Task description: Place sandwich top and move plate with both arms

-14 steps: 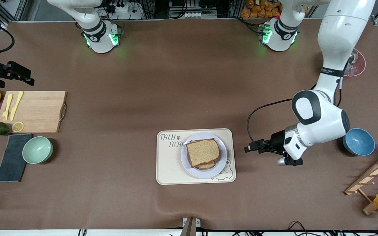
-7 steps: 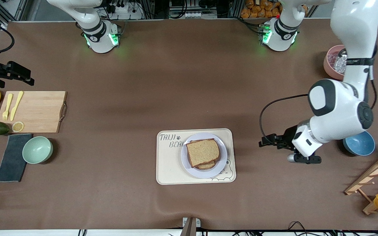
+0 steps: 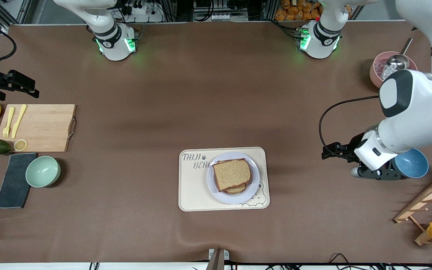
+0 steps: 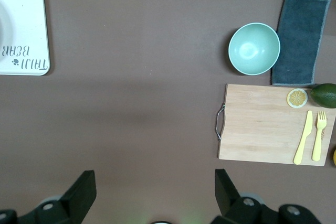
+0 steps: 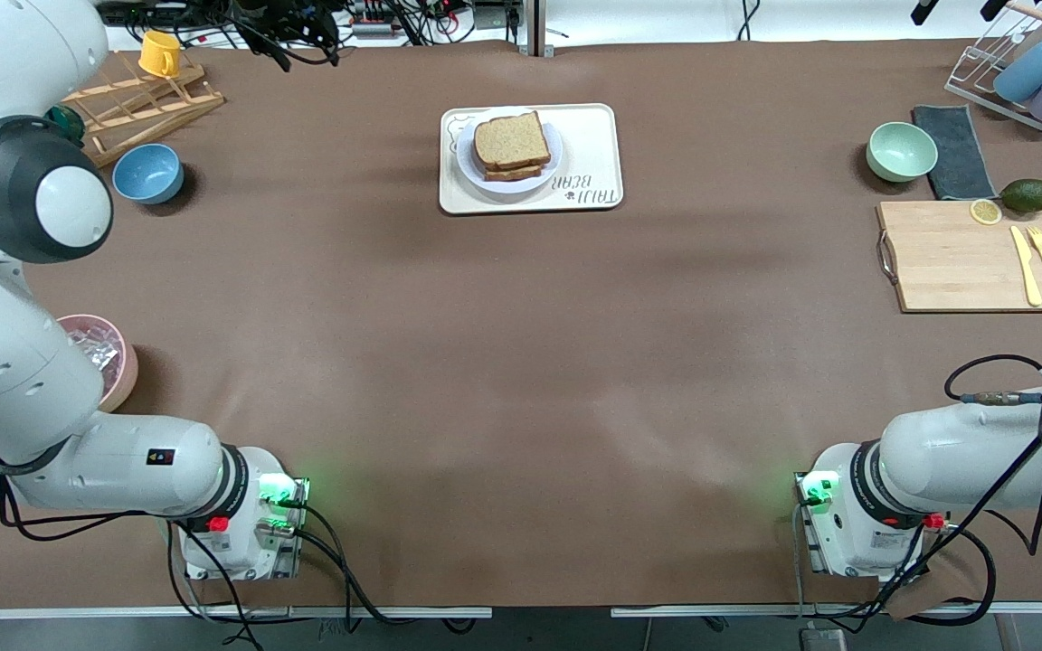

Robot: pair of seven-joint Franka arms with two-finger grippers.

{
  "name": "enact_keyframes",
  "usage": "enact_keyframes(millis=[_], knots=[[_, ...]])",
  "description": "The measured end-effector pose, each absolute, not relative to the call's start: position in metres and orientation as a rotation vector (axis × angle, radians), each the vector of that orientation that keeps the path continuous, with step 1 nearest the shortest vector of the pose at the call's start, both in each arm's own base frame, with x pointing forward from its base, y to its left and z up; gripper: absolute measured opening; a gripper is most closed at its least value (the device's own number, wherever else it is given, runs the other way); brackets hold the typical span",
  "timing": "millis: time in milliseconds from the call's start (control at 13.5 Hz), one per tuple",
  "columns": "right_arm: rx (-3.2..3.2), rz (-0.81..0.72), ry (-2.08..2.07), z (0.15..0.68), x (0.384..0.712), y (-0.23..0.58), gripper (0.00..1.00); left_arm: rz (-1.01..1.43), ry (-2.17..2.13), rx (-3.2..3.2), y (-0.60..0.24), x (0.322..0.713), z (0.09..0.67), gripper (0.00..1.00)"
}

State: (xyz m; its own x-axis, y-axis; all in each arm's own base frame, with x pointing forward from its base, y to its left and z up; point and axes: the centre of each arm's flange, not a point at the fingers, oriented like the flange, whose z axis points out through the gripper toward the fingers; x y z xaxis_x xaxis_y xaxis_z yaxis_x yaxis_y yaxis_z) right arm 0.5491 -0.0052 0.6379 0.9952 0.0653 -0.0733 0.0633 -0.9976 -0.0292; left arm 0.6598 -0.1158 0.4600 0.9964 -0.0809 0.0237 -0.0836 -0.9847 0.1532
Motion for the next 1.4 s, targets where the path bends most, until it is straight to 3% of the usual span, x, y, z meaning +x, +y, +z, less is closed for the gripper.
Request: enact_keyframes(millis=[1404], knots=[[-3.111,0.116,-0.1,0.638,0.549,-0.005,1.0,0.036,-0.055,3.107,-0.064,0.583,0.606,1.0]])
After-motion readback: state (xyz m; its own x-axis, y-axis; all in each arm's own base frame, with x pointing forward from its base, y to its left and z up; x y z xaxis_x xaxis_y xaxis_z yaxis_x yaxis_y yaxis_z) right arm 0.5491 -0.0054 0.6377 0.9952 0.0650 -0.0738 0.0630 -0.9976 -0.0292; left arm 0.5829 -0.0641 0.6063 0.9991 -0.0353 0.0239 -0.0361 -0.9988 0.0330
